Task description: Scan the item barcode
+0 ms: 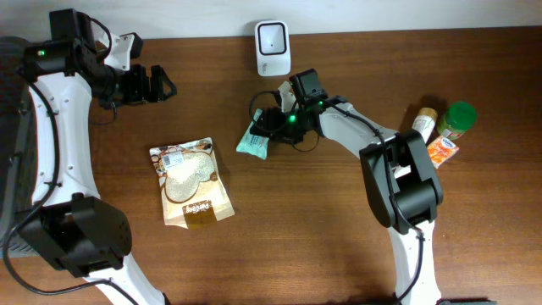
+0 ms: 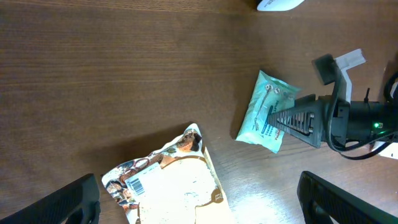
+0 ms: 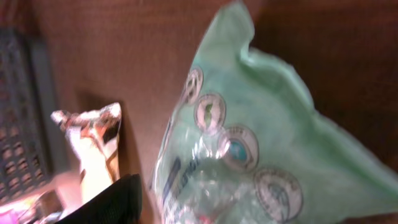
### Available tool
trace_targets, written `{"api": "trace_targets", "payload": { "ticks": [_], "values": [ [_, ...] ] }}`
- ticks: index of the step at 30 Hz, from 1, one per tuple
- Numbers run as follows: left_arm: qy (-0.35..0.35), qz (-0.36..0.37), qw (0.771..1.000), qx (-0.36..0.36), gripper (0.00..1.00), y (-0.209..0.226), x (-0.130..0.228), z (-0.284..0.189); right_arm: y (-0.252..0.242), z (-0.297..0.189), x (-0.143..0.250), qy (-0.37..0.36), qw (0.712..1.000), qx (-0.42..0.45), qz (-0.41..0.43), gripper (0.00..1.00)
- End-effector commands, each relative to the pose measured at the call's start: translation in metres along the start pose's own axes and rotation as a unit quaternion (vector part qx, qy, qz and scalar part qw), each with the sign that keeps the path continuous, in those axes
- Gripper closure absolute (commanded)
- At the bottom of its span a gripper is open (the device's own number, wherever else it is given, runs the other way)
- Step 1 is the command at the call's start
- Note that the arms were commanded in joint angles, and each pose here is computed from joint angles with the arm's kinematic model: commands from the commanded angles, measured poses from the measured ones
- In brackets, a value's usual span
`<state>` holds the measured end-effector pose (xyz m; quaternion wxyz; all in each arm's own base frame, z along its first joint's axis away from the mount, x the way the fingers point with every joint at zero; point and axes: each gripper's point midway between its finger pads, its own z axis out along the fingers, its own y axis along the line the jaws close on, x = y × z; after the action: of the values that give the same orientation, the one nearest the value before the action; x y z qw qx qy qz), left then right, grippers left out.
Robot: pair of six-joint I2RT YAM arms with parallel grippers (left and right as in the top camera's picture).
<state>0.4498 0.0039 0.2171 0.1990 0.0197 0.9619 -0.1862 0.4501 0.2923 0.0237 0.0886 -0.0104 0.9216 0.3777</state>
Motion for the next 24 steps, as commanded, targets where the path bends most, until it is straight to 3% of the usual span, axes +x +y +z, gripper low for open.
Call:
{"api": "trace_targets", "payload": {
  "ticks": [1,7,14,19,24],
  "values": [
    [-0.005,0.008,1.0,0.008,0.01,-0.004,-0.002,-0.002,-0.001,0.009,-0.008,-0.05,0.996,0.075,-0.022,0.4],
    [-0.005,0.007,1.0,0.008,0.01,-0.004,-0.002,-0.002,0.001,0.026,0.006,-0.036,0.995,0.083,-0.032,0.68],
    [-0.005,0.007,1.0,0.008,0.01,-0.004,-0.002,-0.002,0.021,0.011,0.007,-0.007,0.996,0.013,-0.085,0.76],
    [-0.005,0.007,1.0,0.008,0.01,-0.004,-0.002,-0.002,0.039,-0.037,0.001,-0.018,0.987,0.021,-0.156,0.79],
    [-0.005,0.007,1.0,0.008,0.01,-0.004,-0.002,-0.002,0.038,-0.112,-0.004,-0.065,0.951,0.183,-0.239,0.8]
  ]
}}
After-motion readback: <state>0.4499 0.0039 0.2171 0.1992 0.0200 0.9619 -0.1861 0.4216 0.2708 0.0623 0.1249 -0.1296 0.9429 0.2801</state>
